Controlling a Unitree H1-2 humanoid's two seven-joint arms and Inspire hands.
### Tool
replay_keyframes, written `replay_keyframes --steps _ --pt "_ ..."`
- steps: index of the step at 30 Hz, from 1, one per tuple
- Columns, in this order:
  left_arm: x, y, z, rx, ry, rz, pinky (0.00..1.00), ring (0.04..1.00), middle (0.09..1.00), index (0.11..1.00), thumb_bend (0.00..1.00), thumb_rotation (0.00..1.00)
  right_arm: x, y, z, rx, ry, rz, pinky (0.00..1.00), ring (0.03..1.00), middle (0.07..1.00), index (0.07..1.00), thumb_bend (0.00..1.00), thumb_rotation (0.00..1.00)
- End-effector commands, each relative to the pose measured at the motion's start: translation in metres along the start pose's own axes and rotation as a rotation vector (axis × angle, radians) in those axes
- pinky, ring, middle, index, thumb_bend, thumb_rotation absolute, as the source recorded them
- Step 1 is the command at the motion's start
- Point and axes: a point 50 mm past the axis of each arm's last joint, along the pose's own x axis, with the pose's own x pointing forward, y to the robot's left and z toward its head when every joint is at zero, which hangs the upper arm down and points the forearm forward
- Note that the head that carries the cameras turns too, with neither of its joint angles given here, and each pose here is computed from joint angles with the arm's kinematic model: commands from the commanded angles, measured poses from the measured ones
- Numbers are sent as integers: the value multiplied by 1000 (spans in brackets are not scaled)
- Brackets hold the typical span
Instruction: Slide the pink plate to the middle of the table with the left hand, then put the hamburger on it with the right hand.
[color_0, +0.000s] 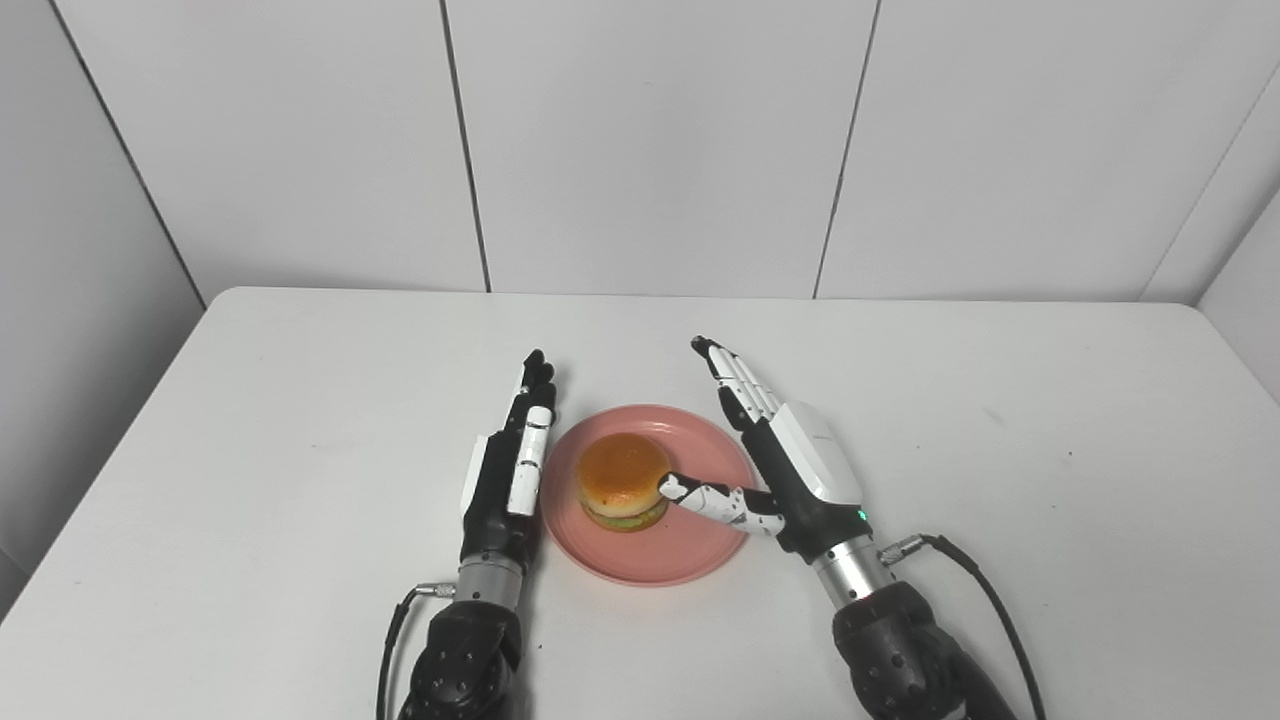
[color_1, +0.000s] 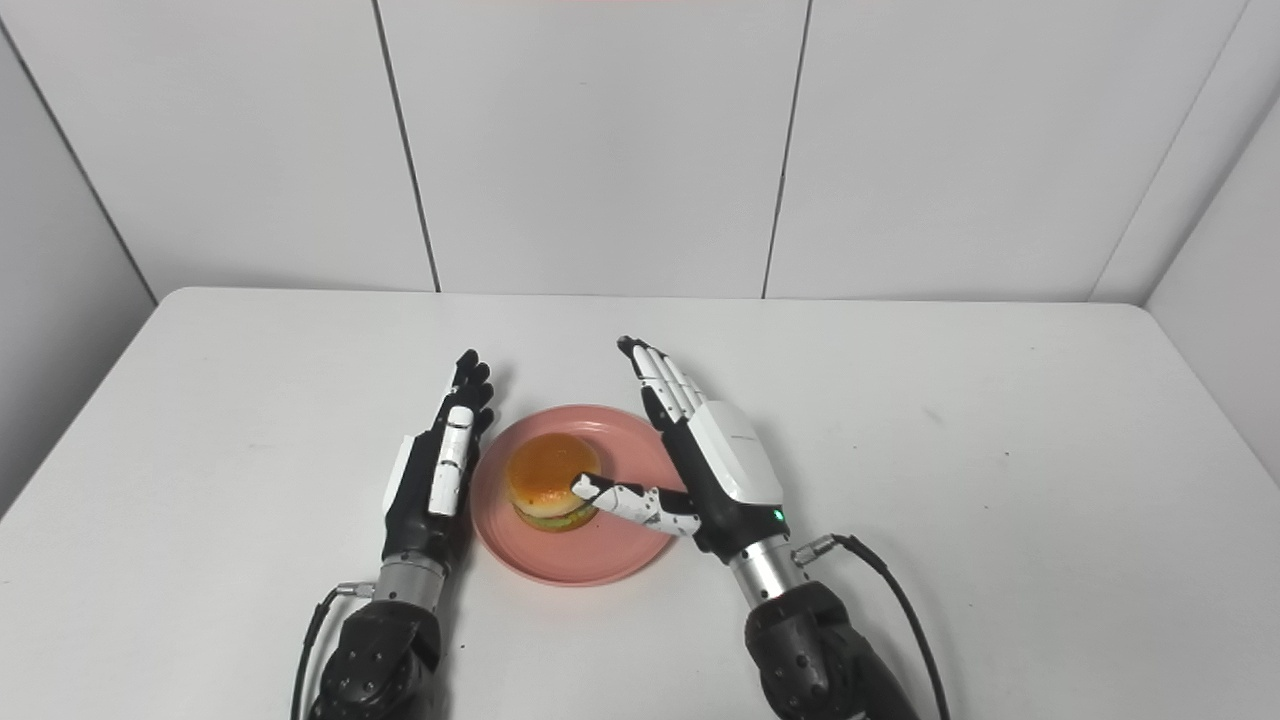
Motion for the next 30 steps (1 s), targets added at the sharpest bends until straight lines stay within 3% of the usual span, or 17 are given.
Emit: replay_keyframes --steps 1,6,11,20,30 --pt "-33 13 -39 -6 110 31 1000 1000 1000 1000 540 1000 6 -12 4 72 -75 -111 986 1000 1000 1000 664 1000" --pt "-35 15 -39 1 99 27 1000 1000 1000 1000 531 1000 -2 -19 -14 190 -27 -179 1000 1000 1000 1000 651 1000" --pt "-38 15 -39 11 87 17 1000 1000 1000 997 539 1000 -8 -10 -17 344 46 -154 1000 1000 1000 1000 707 1000" --pt "-41 13 -39 28 74 7 1000 997 997 989 549 1000 -10 7 -17 661 140 -96 1000 1000 1000 1000 680 997" --pt "-42 14 -39 54 77 0 1000 990 993 988 534 1000 -11 16 -18 787 187 -64 1000 1000 1000 1000 653 972"
